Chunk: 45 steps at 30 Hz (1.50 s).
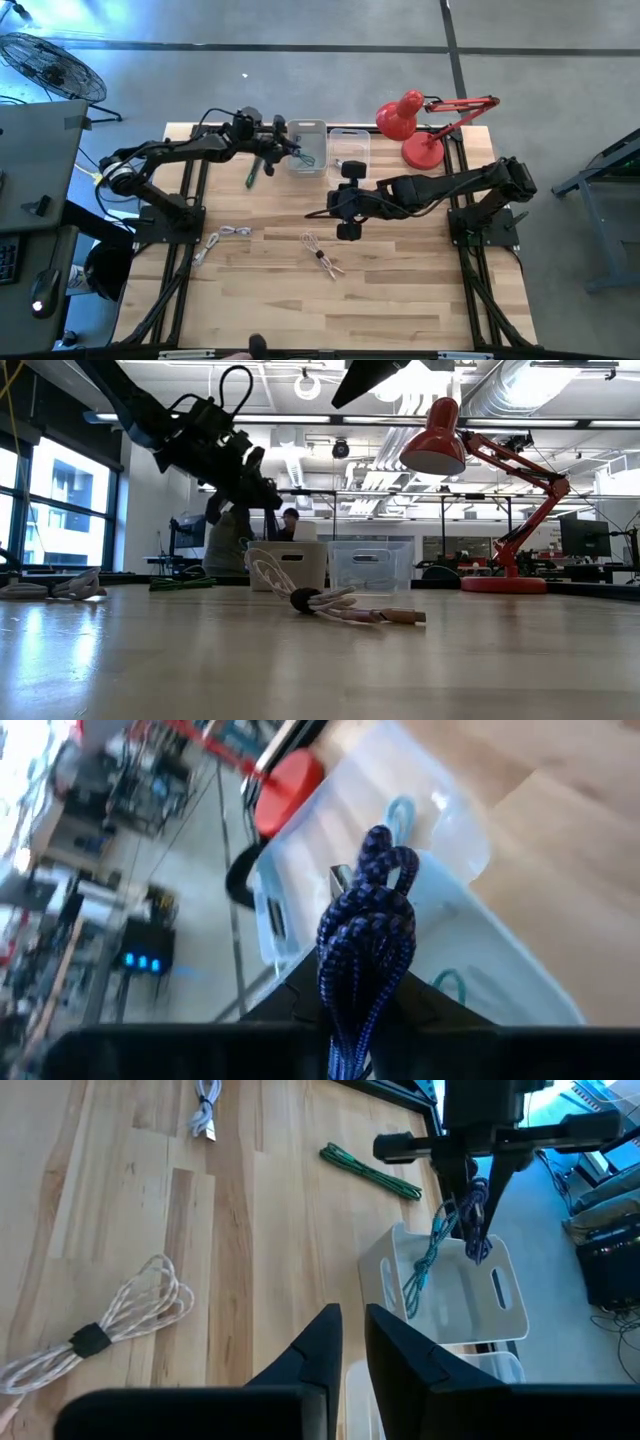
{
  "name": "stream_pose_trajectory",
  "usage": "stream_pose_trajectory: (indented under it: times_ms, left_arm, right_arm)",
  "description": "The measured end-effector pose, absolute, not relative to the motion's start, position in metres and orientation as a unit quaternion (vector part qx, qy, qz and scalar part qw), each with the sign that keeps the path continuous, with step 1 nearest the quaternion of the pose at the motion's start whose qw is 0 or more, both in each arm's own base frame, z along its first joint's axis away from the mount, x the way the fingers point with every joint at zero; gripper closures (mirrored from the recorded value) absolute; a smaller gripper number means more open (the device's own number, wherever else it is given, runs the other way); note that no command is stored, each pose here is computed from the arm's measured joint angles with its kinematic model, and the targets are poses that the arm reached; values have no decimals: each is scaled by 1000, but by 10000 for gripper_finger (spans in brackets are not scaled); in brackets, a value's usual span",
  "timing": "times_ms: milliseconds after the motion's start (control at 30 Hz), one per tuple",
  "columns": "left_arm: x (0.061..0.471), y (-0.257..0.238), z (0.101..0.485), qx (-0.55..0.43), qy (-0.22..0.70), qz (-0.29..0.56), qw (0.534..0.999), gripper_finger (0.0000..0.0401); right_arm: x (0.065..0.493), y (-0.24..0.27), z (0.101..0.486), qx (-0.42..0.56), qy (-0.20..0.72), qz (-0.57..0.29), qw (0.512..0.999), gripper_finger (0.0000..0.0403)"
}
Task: Pick & Place USB Port
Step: Put the purple patterned charger cable into the gray bin
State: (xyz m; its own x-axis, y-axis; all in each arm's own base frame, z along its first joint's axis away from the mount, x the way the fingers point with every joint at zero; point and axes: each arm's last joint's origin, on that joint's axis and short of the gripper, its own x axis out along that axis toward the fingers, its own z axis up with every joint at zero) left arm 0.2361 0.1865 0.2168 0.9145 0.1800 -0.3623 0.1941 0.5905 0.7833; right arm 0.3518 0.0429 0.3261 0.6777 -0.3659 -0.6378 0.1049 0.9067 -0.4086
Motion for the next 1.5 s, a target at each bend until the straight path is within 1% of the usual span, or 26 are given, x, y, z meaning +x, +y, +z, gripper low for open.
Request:
stream_pose_trajectory:
  times_ms: [133,200,267,967,1133,1300,1500]
  left_arm:
    - [236,188,219,435,210,24,875,311]
    - [237,188,219,433,208,19,877,297]
    - [237,188,219,435,204,15,877,290]
    - [237,189,220,437,206,31,875,284]
    - [242,195,216,409,208,70,886,284]
    - [245,198,207,386,217,68,894,283]
    - [250,201,219,371,197,70,905,283]
  right_arm:
    - [352,42,326,-172,380,-131,899,362]
    - [352,42,326,-174,380,-131,899,362]
    - [352,42,326,-174,380,-131,899,363]
    - [352,43,326,-166,381,-117,902,371]
    - [352,43,326,-166,381,-116,902,374]
    - [352,43,326,-165,381,-116,902,374]
    - [352,43,326,-165,381,-115,902,375]
